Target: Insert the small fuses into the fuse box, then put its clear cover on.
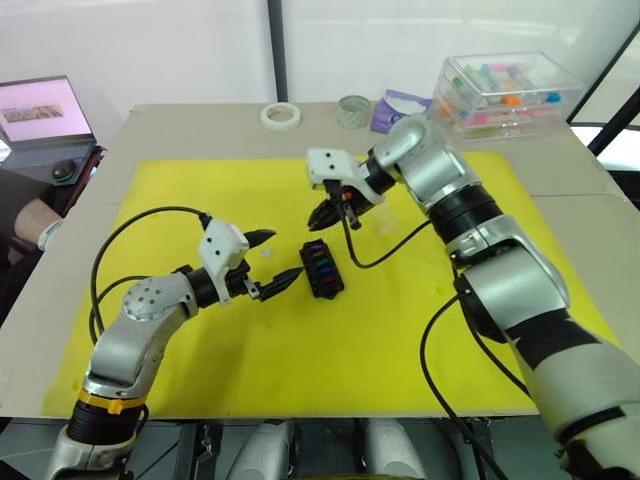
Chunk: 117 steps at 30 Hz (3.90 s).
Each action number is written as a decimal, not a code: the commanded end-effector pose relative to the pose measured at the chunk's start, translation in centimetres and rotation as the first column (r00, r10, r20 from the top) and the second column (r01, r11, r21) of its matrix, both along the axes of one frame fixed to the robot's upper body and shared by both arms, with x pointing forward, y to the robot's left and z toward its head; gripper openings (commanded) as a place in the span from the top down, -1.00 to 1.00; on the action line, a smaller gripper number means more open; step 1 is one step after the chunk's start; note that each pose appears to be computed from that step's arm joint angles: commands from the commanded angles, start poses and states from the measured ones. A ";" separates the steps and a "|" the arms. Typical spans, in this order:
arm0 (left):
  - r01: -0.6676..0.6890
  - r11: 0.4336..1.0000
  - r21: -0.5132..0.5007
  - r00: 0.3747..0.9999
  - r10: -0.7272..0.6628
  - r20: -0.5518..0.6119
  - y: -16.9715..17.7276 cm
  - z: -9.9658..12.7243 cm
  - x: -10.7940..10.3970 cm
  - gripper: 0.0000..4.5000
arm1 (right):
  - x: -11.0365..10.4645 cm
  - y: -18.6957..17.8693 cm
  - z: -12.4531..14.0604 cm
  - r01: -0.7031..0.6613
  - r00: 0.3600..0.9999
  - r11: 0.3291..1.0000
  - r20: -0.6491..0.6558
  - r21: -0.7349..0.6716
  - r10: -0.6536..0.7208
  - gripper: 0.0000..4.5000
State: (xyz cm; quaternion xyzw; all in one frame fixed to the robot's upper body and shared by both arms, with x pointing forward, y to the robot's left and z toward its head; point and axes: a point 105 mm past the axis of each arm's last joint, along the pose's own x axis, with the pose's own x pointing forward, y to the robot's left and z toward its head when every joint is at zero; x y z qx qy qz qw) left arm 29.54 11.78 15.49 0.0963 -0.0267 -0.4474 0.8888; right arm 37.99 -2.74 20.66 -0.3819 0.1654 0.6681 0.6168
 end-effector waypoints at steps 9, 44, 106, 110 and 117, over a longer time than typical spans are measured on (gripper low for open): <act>0.006 1.000 -0.005 0.999 -0.005 0.048 0.2 1.3 0.2 -1.00 | -0.3 0.4 -0.5 -0.035 0.999 0.999 0.036 0.015 0.034 0.99; -0.012 1.000 0.001 0.999 0.012 0.048 0.3 2.4 0.4 -1.00 | -0.4 -0.5 -4.0 -0.045 0.999 0.996 -0.001 -0.078 0.045 0.99; -0.029 0.978 0.208 0.998 0.040 -0.049 13.6 3.8 0.4 -1.00 | -7.4 -16.0 3.0 0.314 0.833 0.800 0.257 0.511 -0.491 -0.99; -0.037 0.976 0.216 0.998 0.048 -0.048 14.2 4.0 0.7 -1.00 | -7.6 -16.6 3.0 0.337 0.816 0.786 0.255 0.518 -0.518 -0.99; -0.015 0.973 0.232 0.999 0.026 -0.044 13.8 4.0 0.8 -1.00 | -7.6 -15.8 2.5 0.324 0.826 0.794 0.256 0.514 -0.503 -0.99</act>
